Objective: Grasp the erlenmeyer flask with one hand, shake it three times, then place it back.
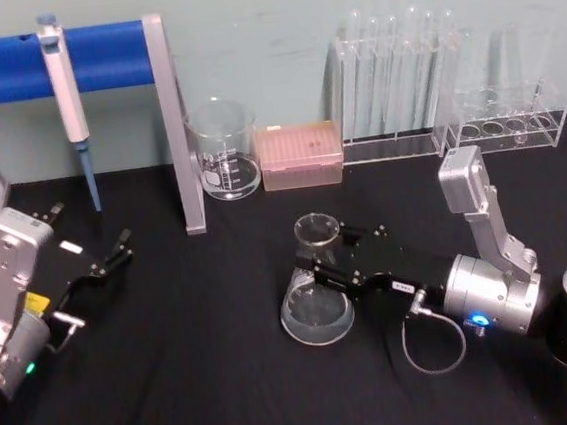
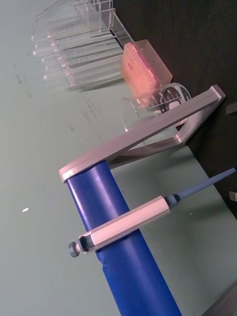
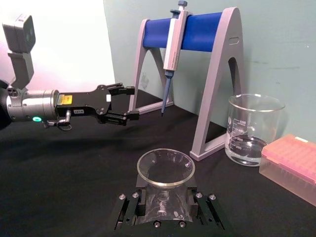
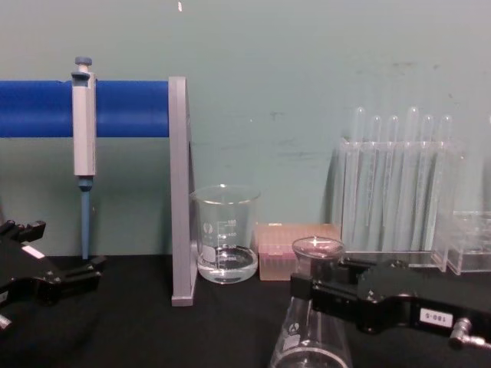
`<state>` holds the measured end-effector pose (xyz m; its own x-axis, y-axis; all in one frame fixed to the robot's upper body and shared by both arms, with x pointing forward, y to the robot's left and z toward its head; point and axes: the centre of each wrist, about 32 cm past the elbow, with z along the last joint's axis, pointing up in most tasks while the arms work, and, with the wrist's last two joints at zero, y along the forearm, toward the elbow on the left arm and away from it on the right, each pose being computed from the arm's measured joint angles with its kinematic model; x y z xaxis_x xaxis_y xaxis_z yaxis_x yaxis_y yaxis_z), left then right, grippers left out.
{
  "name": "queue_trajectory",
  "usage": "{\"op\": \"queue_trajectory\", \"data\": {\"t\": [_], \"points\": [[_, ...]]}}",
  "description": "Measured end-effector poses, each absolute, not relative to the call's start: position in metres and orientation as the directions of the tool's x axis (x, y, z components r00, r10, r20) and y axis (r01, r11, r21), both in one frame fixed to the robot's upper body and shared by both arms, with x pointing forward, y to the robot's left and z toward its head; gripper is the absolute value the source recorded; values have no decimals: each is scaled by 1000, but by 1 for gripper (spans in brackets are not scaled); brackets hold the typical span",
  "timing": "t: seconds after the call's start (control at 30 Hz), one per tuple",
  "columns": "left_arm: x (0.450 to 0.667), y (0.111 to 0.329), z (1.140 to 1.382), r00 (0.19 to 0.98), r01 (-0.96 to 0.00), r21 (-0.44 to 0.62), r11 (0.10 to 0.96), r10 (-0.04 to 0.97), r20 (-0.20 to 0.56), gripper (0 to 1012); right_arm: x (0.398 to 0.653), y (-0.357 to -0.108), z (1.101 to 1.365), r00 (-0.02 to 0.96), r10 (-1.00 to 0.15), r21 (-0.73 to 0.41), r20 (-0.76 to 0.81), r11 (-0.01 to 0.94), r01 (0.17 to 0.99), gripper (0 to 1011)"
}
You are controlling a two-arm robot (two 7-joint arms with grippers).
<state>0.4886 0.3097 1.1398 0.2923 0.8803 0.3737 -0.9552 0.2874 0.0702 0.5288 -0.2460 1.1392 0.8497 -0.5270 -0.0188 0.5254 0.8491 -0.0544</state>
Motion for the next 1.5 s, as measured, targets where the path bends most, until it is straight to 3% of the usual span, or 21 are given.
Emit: {"op": "queue_trajectory", "data": {"t": [0.53,0.93,1.5], "points": [[489,310,1140,292,-955,70,287,880,374,1001,528,-247,1162,788,-616,12,-22,788,616,451],[489,310,1140,292,-955,70,287,880,374,1001,513,-236,1190,606,-795,117,-14,600,791,451],[489,310,1140,292,-955,70,287,880,374,1001,492,-233,1191,371,-927,119,-43,364,924,451]]}}
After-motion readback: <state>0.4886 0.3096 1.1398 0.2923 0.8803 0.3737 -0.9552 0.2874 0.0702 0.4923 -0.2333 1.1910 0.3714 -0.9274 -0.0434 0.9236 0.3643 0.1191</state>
